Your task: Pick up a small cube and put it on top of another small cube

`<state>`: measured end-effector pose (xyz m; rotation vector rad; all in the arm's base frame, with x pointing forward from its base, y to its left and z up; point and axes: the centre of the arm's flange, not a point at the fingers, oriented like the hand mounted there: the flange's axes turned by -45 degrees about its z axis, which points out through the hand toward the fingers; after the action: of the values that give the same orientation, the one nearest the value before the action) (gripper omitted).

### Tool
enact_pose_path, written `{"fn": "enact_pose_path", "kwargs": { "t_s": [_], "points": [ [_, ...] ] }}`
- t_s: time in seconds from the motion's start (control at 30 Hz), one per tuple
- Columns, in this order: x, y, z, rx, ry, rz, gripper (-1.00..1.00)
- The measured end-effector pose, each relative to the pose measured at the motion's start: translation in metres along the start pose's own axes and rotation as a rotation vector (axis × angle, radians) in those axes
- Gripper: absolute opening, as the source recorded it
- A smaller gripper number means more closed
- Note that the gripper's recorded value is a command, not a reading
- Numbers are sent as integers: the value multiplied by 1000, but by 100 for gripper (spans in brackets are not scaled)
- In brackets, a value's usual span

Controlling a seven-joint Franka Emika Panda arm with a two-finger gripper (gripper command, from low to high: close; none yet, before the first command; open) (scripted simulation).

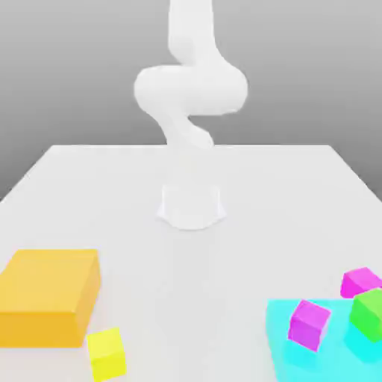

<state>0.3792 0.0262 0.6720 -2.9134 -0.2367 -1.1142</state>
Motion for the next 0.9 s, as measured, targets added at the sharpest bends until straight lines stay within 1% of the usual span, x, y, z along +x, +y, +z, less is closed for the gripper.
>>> {"fn": "enact_pose_path", "kwargs": {
  "t_s": [0.2,0.37,0.53,0.7,0.83,0.9],
  "points": [
    [-21,-79,119,172,-149,-378,0],
    [-67,-156,199,307,-251,-697,0],
    [-138,-231,261,437,-340,-1023,0],
    [-233,-304,299,572,-413,-1383,0],
    [-307,-328,326,651,-473,-1624,0],
    [-330,-333,342,665,-482,-1666,0]
  ]
}}
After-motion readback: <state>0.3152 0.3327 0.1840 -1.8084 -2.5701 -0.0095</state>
